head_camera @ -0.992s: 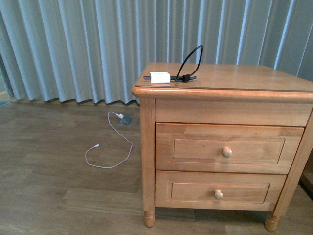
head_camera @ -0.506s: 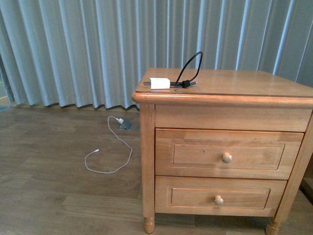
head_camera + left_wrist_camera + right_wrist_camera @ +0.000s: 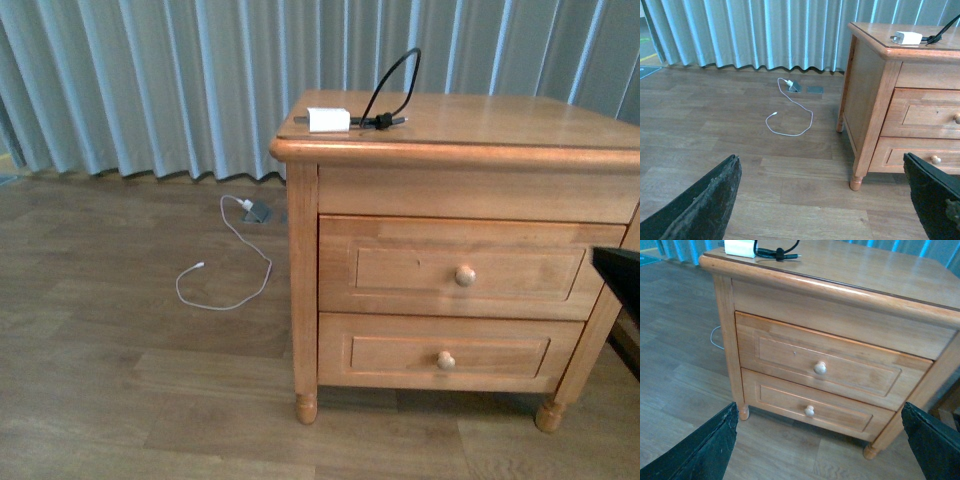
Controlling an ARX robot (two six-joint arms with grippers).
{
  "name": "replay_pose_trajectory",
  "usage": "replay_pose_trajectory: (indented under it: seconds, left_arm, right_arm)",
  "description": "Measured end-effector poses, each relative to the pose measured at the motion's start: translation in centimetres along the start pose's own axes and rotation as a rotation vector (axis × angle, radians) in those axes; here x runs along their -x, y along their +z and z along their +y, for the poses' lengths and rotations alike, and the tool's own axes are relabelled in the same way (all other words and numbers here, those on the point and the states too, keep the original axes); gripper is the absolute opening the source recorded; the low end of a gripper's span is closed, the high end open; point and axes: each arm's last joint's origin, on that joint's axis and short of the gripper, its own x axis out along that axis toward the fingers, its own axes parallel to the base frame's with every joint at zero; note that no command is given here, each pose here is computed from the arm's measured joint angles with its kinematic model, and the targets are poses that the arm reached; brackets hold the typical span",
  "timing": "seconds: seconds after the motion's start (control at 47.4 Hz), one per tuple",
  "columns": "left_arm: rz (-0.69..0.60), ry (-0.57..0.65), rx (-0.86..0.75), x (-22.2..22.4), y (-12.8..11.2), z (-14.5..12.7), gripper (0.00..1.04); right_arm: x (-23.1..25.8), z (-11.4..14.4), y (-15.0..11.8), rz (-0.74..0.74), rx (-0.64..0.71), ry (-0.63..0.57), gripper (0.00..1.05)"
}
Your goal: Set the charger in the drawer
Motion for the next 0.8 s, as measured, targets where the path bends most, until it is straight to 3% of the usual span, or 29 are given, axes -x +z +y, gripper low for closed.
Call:
replay_pose_trajectory:
  seconds: [0.169,0.528,0.802]
  left_arm:
    - [0.0,0.0,0.0,0.0,0.0,0.0,0.99]
    - [0.0,0.0,0.0,0.0,0.0,0.0,0.99]
    - [0.0,0.0,0.0,0.0,0.0,0.0,0.99]
  right_arm:
    - [-5.8,0.5,-1.1,0.04,0.021,-0.013,0.96]
    - [-16.3,1.4,-6.0,0.08,0.043,-0.08,0.96]
    - [-21.7,1.4,-8.7,0.085,0.045,-0.116,0.96]
